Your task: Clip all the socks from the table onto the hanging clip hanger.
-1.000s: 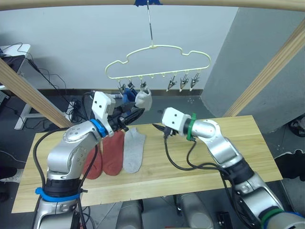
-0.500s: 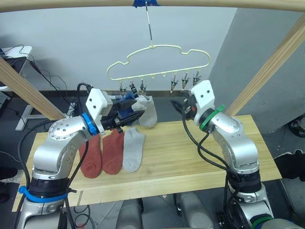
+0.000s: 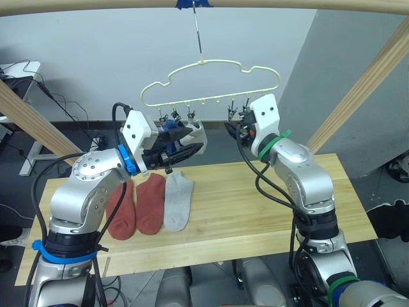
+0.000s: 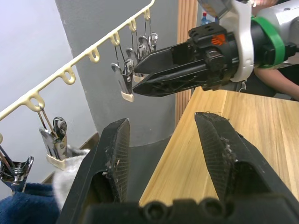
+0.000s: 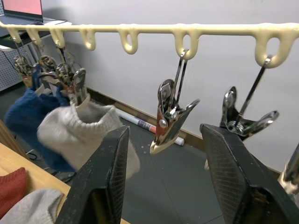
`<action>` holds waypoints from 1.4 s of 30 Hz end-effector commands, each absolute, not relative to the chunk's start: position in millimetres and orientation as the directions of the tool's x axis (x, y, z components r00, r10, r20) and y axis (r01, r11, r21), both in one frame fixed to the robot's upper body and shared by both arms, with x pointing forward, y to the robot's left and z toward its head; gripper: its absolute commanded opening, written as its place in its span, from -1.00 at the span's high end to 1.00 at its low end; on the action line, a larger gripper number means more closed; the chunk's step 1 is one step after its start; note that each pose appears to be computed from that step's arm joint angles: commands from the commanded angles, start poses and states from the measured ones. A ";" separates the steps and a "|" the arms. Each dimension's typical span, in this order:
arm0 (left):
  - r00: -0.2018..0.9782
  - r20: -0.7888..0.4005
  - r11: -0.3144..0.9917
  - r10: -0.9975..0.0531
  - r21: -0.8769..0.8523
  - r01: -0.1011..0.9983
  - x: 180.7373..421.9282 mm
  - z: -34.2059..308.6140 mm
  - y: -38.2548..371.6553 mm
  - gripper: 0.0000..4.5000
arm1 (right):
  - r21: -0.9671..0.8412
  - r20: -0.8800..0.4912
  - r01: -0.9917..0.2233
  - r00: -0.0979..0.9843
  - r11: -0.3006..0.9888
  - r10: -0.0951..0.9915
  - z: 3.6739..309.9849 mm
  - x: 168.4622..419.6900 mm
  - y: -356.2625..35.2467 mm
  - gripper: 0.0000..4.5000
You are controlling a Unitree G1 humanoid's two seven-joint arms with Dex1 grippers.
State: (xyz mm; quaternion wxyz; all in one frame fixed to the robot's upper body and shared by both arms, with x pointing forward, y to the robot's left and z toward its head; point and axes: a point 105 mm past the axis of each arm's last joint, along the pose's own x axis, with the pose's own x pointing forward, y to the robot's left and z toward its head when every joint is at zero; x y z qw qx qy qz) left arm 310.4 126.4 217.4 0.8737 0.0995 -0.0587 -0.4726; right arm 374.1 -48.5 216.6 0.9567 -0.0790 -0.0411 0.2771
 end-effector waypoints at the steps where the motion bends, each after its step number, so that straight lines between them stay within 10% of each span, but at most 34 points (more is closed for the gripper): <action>1: 0.526 0.036 0.516 -0.849 0.263 0.815 306.2 225.8 121.4 -0.09 | -0.185 0.105 -0.533 0.825 0.826 0.556 234.7 371.8 -42.0 -0.11; 26: 0.552 0.021 0.540 -0.833 0.240 0.806 306.5 210.2 123.3 -0.09 | -0.175 0.163 -0.564 0.792 0.807 0.589 245.7 383.6 -18.7 -0.11; 35: 0.597 0.016 0.585 -0.802 0.225 0.779 308.5 197.8 124.3 -0.09 | -0.154 0.179 -0.550 0.802 0.821 0.571 247.8 385.8 -21.1 0.90; 42: 0.692 -0.023 0.675 -0.722 0.199 0.711 300.9 160.7 122.4 -0.09 | -0.144 0.177 -0.546 0.806 0.825 0.565 247.1 385.8 -24.2 0.93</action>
